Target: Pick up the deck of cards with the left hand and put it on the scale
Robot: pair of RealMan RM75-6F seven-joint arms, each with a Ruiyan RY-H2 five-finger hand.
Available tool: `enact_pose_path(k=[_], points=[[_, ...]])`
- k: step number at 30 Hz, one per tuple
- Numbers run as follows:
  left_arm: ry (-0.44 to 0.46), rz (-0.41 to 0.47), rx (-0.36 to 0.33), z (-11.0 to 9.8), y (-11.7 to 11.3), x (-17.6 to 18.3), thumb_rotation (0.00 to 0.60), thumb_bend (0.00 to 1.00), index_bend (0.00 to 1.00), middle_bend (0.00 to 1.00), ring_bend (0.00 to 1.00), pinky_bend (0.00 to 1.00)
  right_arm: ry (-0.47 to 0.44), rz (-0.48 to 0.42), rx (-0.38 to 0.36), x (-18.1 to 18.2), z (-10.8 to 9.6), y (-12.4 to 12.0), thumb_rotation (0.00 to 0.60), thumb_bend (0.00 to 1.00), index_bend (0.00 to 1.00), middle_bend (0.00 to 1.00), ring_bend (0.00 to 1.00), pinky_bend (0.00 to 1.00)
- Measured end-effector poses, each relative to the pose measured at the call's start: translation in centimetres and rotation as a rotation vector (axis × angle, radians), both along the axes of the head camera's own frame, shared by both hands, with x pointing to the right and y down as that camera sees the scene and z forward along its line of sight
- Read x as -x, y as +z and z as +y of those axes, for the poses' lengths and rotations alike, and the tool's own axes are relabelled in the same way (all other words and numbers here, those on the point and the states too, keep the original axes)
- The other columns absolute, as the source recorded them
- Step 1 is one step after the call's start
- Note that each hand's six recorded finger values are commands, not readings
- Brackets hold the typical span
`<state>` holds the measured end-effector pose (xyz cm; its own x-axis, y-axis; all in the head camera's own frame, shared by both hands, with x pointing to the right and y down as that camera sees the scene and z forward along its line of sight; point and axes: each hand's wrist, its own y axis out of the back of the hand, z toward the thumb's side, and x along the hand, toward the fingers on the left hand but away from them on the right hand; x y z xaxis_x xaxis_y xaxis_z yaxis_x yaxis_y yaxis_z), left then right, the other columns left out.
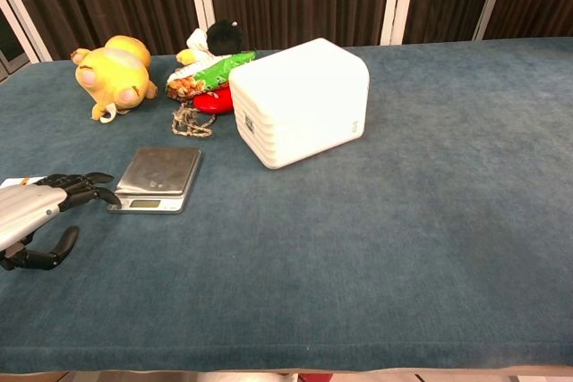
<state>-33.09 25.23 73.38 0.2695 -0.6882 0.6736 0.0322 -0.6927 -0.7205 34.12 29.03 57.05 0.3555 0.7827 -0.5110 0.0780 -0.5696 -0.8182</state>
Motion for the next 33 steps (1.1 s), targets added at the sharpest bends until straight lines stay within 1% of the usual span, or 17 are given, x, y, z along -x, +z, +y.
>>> enact_pose_path(k=[14,19,21,23,24,26,27,29,33], points=[[0.007,-0.002,0.046,0.2,0.5,0.2,0.600,0.73,0.21,0.00,0.00,0.00,0.002,-0.003,-0.005,-0.1,0.0,-0.1,0.600,0.11,0.00,0.00,0.00,0.00],[0.014,-0.015,0.076,0.2,0.8,0.4,0.600,0.73,0.22,0.00,0.00,0.00,0.000,-0.003,-0.005,0.0,0.0,-0.1,0.600,0.11,0.00,0.00,0.00,0.00],[0.017,-0.018,0.077,0.1,0.8,0.4,0.600,0.73,0.22,0.00,0.00,0.00,0.000,-0.003,-0.004,0.0,0.1,-0.1,0.600,0.11,0.00,0.00,0.00,0.00],[0.014,-0.012,0.065,-0.1,0.6,0.3,0.600,0.73,0.20,0.00,0.00,0.00,0.000,-0.005,-0.005,0.0,0.1,-0.2,0.600,0.11,0.00,0.00,0.00,0.00],[0.012,-0.008,0.057,-0.3,0.4,0.3,0.600,0.71,0.18,0.00,0.00,0.00,0.000,-0.006,-0.006,0.0,0.1,-0.2,0.600,0.11,0.00,0.00,0.00,0.00],[0.004,0.005,0.033,-0.7,0.0,0.2,0.600,0.67,0.13,0.00,0.00,0.00,0.002,-0.008,-0.008,0.0,0.1,-0.3,0.600,0.11,0.00,0.00,0.00,0.00],[0.001,0.012,0.021,-0.9,-0.2,0.1,0.600,0.63,0.11,0.00,0.00,0.00,0.002,-0.008,-0.008,-0.1,0.1,-0.3,0.600,0.11,0.00,0.00,0.00,0.00],[-0.009,0.031,-0.013,-1.5,-0.8,0.1,0.600,0.59,0.08,0.00,0.00,0.00,0.002,-0.009,-0.007,-0.1,0.1,-0.3,0.600,0.11,0.00,0.00,0.00,0.00],[-0.016,0.038,-0.066,-2.6,-1.8,0.6,0.600,0.51,0.06,0.00,0.00,0.00,0.000,-0.009,-0.007,-0.1,0.1,-0.3,0.600,0.11,0.00,0.00,0.00,0.00]])
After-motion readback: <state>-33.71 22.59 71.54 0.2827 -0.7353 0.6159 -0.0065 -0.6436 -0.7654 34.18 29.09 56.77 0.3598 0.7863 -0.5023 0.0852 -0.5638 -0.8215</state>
